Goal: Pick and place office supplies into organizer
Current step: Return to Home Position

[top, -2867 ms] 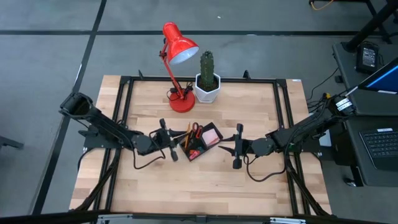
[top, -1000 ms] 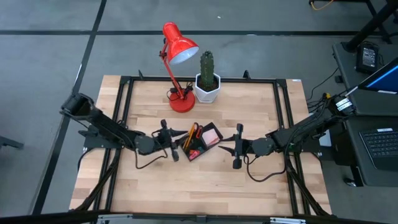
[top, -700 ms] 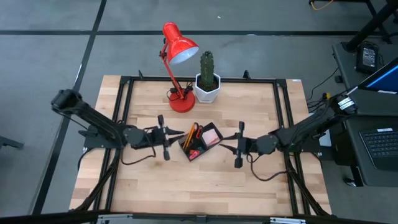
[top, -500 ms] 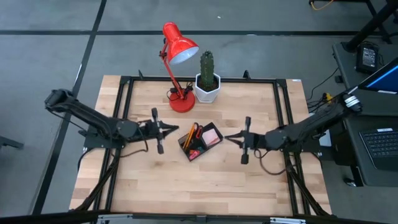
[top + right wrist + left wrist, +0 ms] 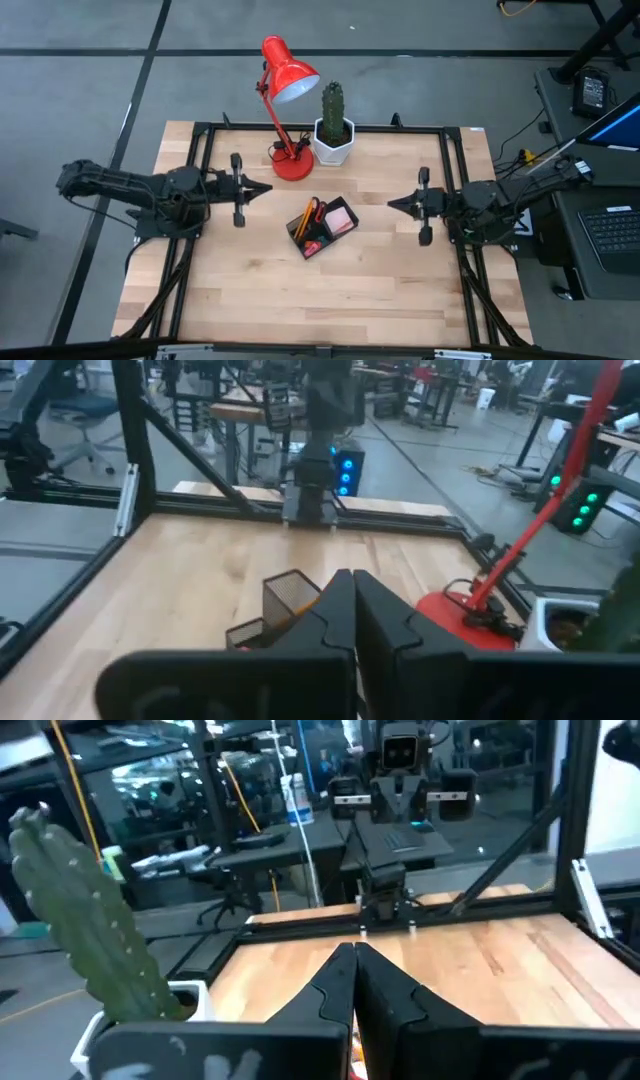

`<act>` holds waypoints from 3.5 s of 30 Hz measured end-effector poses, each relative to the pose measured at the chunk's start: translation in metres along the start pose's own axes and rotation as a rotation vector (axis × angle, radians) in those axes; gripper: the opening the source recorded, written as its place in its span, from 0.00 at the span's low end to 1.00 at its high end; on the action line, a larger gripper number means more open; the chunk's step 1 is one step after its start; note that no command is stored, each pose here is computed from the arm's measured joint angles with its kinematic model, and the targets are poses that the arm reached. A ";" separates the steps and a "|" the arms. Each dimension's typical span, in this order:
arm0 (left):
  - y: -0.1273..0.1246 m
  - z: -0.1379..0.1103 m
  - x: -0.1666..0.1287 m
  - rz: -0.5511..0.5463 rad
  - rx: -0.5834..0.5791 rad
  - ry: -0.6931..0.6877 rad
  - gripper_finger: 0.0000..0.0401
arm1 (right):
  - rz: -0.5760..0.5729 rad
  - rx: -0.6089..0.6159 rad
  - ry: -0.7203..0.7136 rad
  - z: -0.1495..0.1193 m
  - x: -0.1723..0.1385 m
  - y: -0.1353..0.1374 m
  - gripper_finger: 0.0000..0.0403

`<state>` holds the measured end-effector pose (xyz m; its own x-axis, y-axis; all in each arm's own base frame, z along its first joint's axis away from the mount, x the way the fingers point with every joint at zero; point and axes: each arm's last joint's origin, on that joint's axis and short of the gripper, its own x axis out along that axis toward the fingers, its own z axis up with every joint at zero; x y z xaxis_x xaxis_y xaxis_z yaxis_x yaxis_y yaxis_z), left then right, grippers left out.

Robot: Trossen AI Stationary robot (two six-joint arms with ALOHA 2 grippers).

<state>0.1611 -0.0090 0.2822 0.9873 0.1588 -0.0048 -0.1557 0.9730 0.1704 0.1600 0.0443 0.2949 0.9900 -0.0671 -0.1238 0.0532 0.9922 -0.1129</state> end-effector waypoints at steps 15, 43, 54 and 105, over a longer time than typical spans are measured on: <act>0.038 -0.070 -0.038 0.116 -0.038 -0.178 0.00 | -0.057 0.040 -0.078 -0.041 -0.041 -0.022 0.00; 0.041 -0.115 -0.060 0.254 -0.059 -0.076 0.00 | -0.070 -0.018 -0.129 -0.103 -0.063 -0.026 0.00; 0.041 -0.119 -0.059 0.253 -0.127 -0.042 0.00 | -0.025 0.001 -0.249 -0.110 -0.056 -0.022 0.00; 0.041 -0.118 -0.059 0.252 -0.167 -0.048 0.01 | -0.039 0.089 -0.183 -0.134 -0.045 -0.027 0.06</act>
<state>0.0925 0.0410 0.1727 0.9167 0.3944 0.0639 -0.3949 0.9187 -0.0042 0.0967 0.0062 0.1711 0.9937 -0.0938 0.0606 0.0955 0.9951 -0.0253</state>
